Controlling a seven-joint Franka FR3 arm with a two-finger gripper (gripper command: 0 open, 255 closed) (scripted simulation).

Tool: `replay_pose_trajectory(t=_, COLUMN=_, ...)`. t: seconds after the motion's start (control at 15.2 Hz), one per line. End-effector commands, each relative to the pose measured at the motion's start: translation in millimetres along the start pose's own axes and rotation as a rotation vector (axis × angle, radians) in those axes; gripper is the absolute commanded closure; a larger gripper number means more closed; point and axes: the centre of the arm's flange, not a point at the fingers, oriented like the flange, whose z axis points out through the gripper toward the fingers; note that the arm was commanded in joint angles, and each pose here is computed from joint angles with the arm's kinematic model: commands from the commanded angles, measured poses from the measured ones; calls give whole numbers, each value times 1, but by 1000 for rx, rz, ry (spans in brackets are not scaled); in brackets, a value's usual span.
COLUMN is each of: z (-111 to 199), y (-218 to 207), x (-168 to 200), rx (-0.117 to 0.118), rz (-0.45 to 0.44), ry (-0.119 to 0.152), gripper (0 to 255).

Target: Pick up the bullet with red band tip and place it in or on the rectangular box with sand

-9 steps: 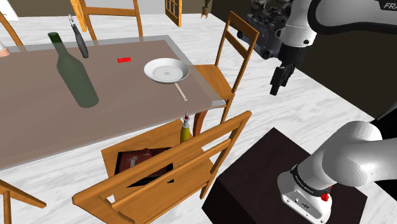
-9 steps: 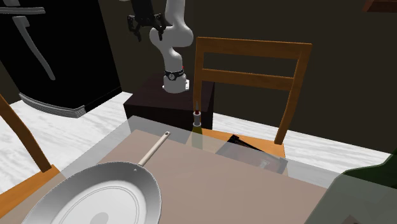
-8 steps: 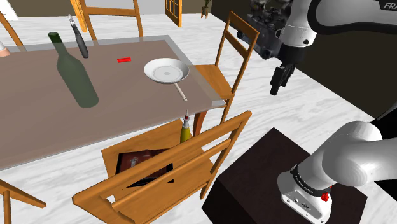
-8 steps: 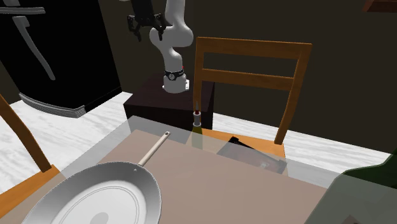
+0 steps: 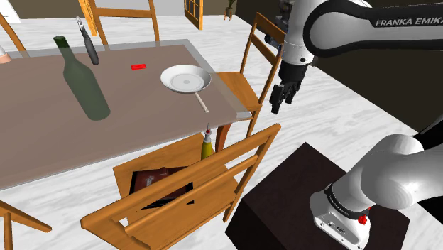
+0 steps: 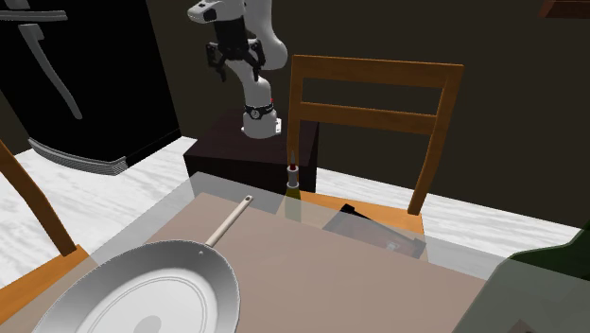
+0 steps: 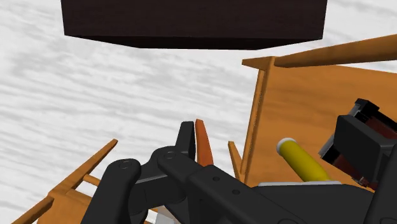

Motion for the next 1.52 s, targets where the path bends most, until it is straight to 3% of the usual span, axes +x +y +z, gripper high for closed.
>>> replay_pose_trajectory(t=0.0, z=11, y=-14, x=16, rx=-1, rz=13, ry=7, gripper=0)
replay_pose_trajectory(t=1.32, z=109, y=-162, x=205, rx=-18, rz=128, ry=61, gripper=0)
replay_pose_trajectory(t=1.45, z=115, y=-164, x=208, rx=-18, rz=129, ry=62, gripper=0)
